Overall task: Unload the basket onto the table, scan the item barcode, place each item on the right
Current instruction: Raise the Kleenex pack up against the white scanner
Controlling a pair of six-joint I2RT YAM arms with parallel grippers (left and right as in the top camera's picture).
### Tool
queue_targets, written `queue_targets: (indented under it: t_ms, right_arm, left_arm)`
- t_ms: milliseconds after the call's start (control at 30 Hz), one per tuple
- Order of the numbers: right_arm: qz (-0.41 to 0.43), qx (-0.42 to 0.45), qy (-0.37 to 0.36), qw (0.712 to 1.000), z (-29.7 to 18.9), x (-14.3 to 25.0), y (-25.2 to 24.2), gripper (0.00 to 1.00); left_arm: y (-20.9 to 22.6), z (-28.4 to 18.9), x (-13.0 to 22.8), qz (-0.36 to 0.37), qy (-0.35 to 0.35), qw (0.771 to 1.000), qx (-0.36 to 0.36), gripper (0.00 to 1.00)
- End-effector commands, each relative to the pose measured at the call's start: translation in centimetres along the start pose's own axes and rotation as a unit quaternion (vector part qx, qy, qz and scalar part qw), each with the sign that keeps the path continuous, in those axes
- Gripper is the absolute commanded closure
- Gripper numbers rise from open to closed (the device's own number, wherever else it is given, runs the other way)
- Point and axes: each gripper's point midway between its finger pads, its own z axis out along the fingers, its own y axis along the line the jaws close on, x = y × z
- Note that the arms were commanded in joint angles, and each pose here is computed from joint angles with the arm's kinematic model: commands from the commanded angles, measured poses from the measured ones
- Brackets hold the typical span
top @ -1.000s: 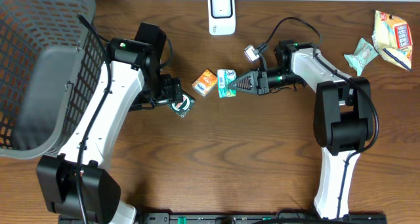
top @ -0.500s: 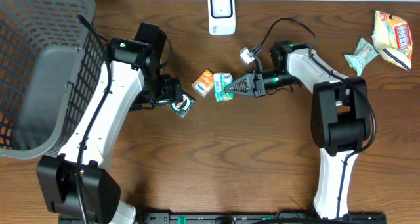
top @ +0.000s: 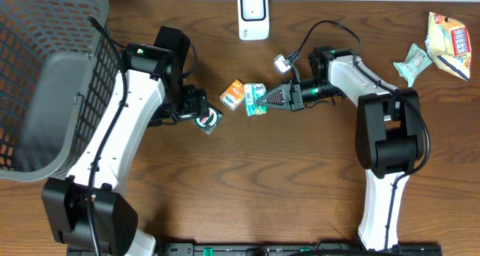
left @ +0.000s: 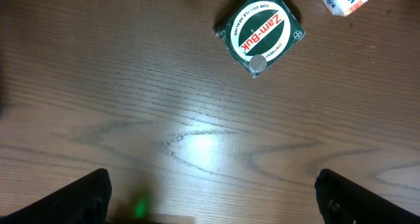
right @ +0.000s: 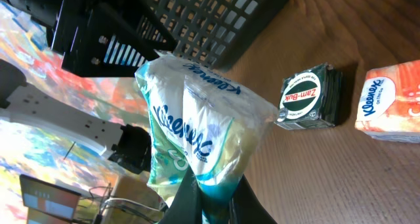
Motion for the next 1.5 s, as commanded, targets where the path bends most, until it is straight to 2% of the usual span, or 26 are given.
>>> queue_targets:
  t_ms: [0,167,333,367,467,533,733,800,867,967,1000,1100,1167,1300,1467]
  right_arm:
    - [-0.011,0.002,0.005,1.0,0.3,-0.1,0.4,0.99]
    - [-0.009,0.022,0.033,0.999,0.7,0.8,-0.2,0.99]
    - [0.04,0.087,0.093,0.991,1.6,2.4,-2.4,0.99]
    - [0.065,0.121,0.105,0.985,1.5,2.6,-3.6,0.98]
    - [0.148,0.282,0.127,0.939,-0.2,2.9,-8.1,0.99]
    - [0.145,0.339,0.137,0.919,-1.3,2.4,-8.9,0.99]
    - [0.086,0.422,0.128,0.894,-3.7,-2.6,-7.6,0.99]
    - [0.07,0.481,0.118,0.866,-5.5,-4.6,-7.7,0.99]
    - [0.039,0.555,0.112,0.823,-7.6,-6.7,-8.0,0.99]
    - [-0.035,0.665,0.108,0.738,-10.6,-9.8,-8.7,0.99]
    - [-0.069,0.7,0.109,0.702,-11.4,-11.1,-8.7,0.99]
    - [-0.136,0.758,0.106,0.629,-12.2,-14.0,-8.5,0.99]
    - [-0.171,0.768,0.086,0.611,-11.6,-15.9,-8.3,0.99]
    - [-0.226,0.763,0.048,0.604,-9.9,-19.0,-7.5,0.99]
    - [-0.291,0.761,0.012,0.579,-9.4,-22.6,-6.4,0.99]
  left_arm:
    - [0.0,-0.2,-0.1,0.003,0.0,1.0,-0.001,0.02]
    - [0.0,-0.2,-0.1,0.003,0.0,1.0,-0.001,0.02]
    - [0.0,-0.2,-0.1,0.003,-0.001,1.0,-0.001,0.02]
    - [0.0,-0.2,-0.1,0.003,-0.001,1.0,-0.001,0.02]
    - [0.0,-0.2,-0.1,0.003,0.0,1.0,-0.001,0.02]
    - [0.0,-0.2,-0.1,0.003,0.0,1.0,-0.001,0.02]
    - [0.0,-0.2,-0.1,0.003,0.0,1.0,-0.001,0.02]
    - [0.0,-0.2,-0.1,0.003,0.0,1.0,-0.001,0.02]
    - [0.0,-0.2,-0.1,0.003,0.0,1.0,-0.001,0.03]
    - [0.0,-0.2,-0.1,0.003,0.0,1.0,-0.001,0.02]
    - [0.0,-0.2,-0.1,0.003,0.0,1.0,-0.001,0.02]
    - [0.0,-0.2,-0.1,0.003,-0.001,1.0,-0.001,0.02]
    - [0.0,-0.2,-0.1,0.003,0.0,1.0,-0.001,0.03]
    - [0.0,-0.2,-0.1,0.003,0.0,1.0,-0.001,0.03]
    - [0.0,-0.2,-0.1,0.003,0.0,1.0,-0.001,0.02]
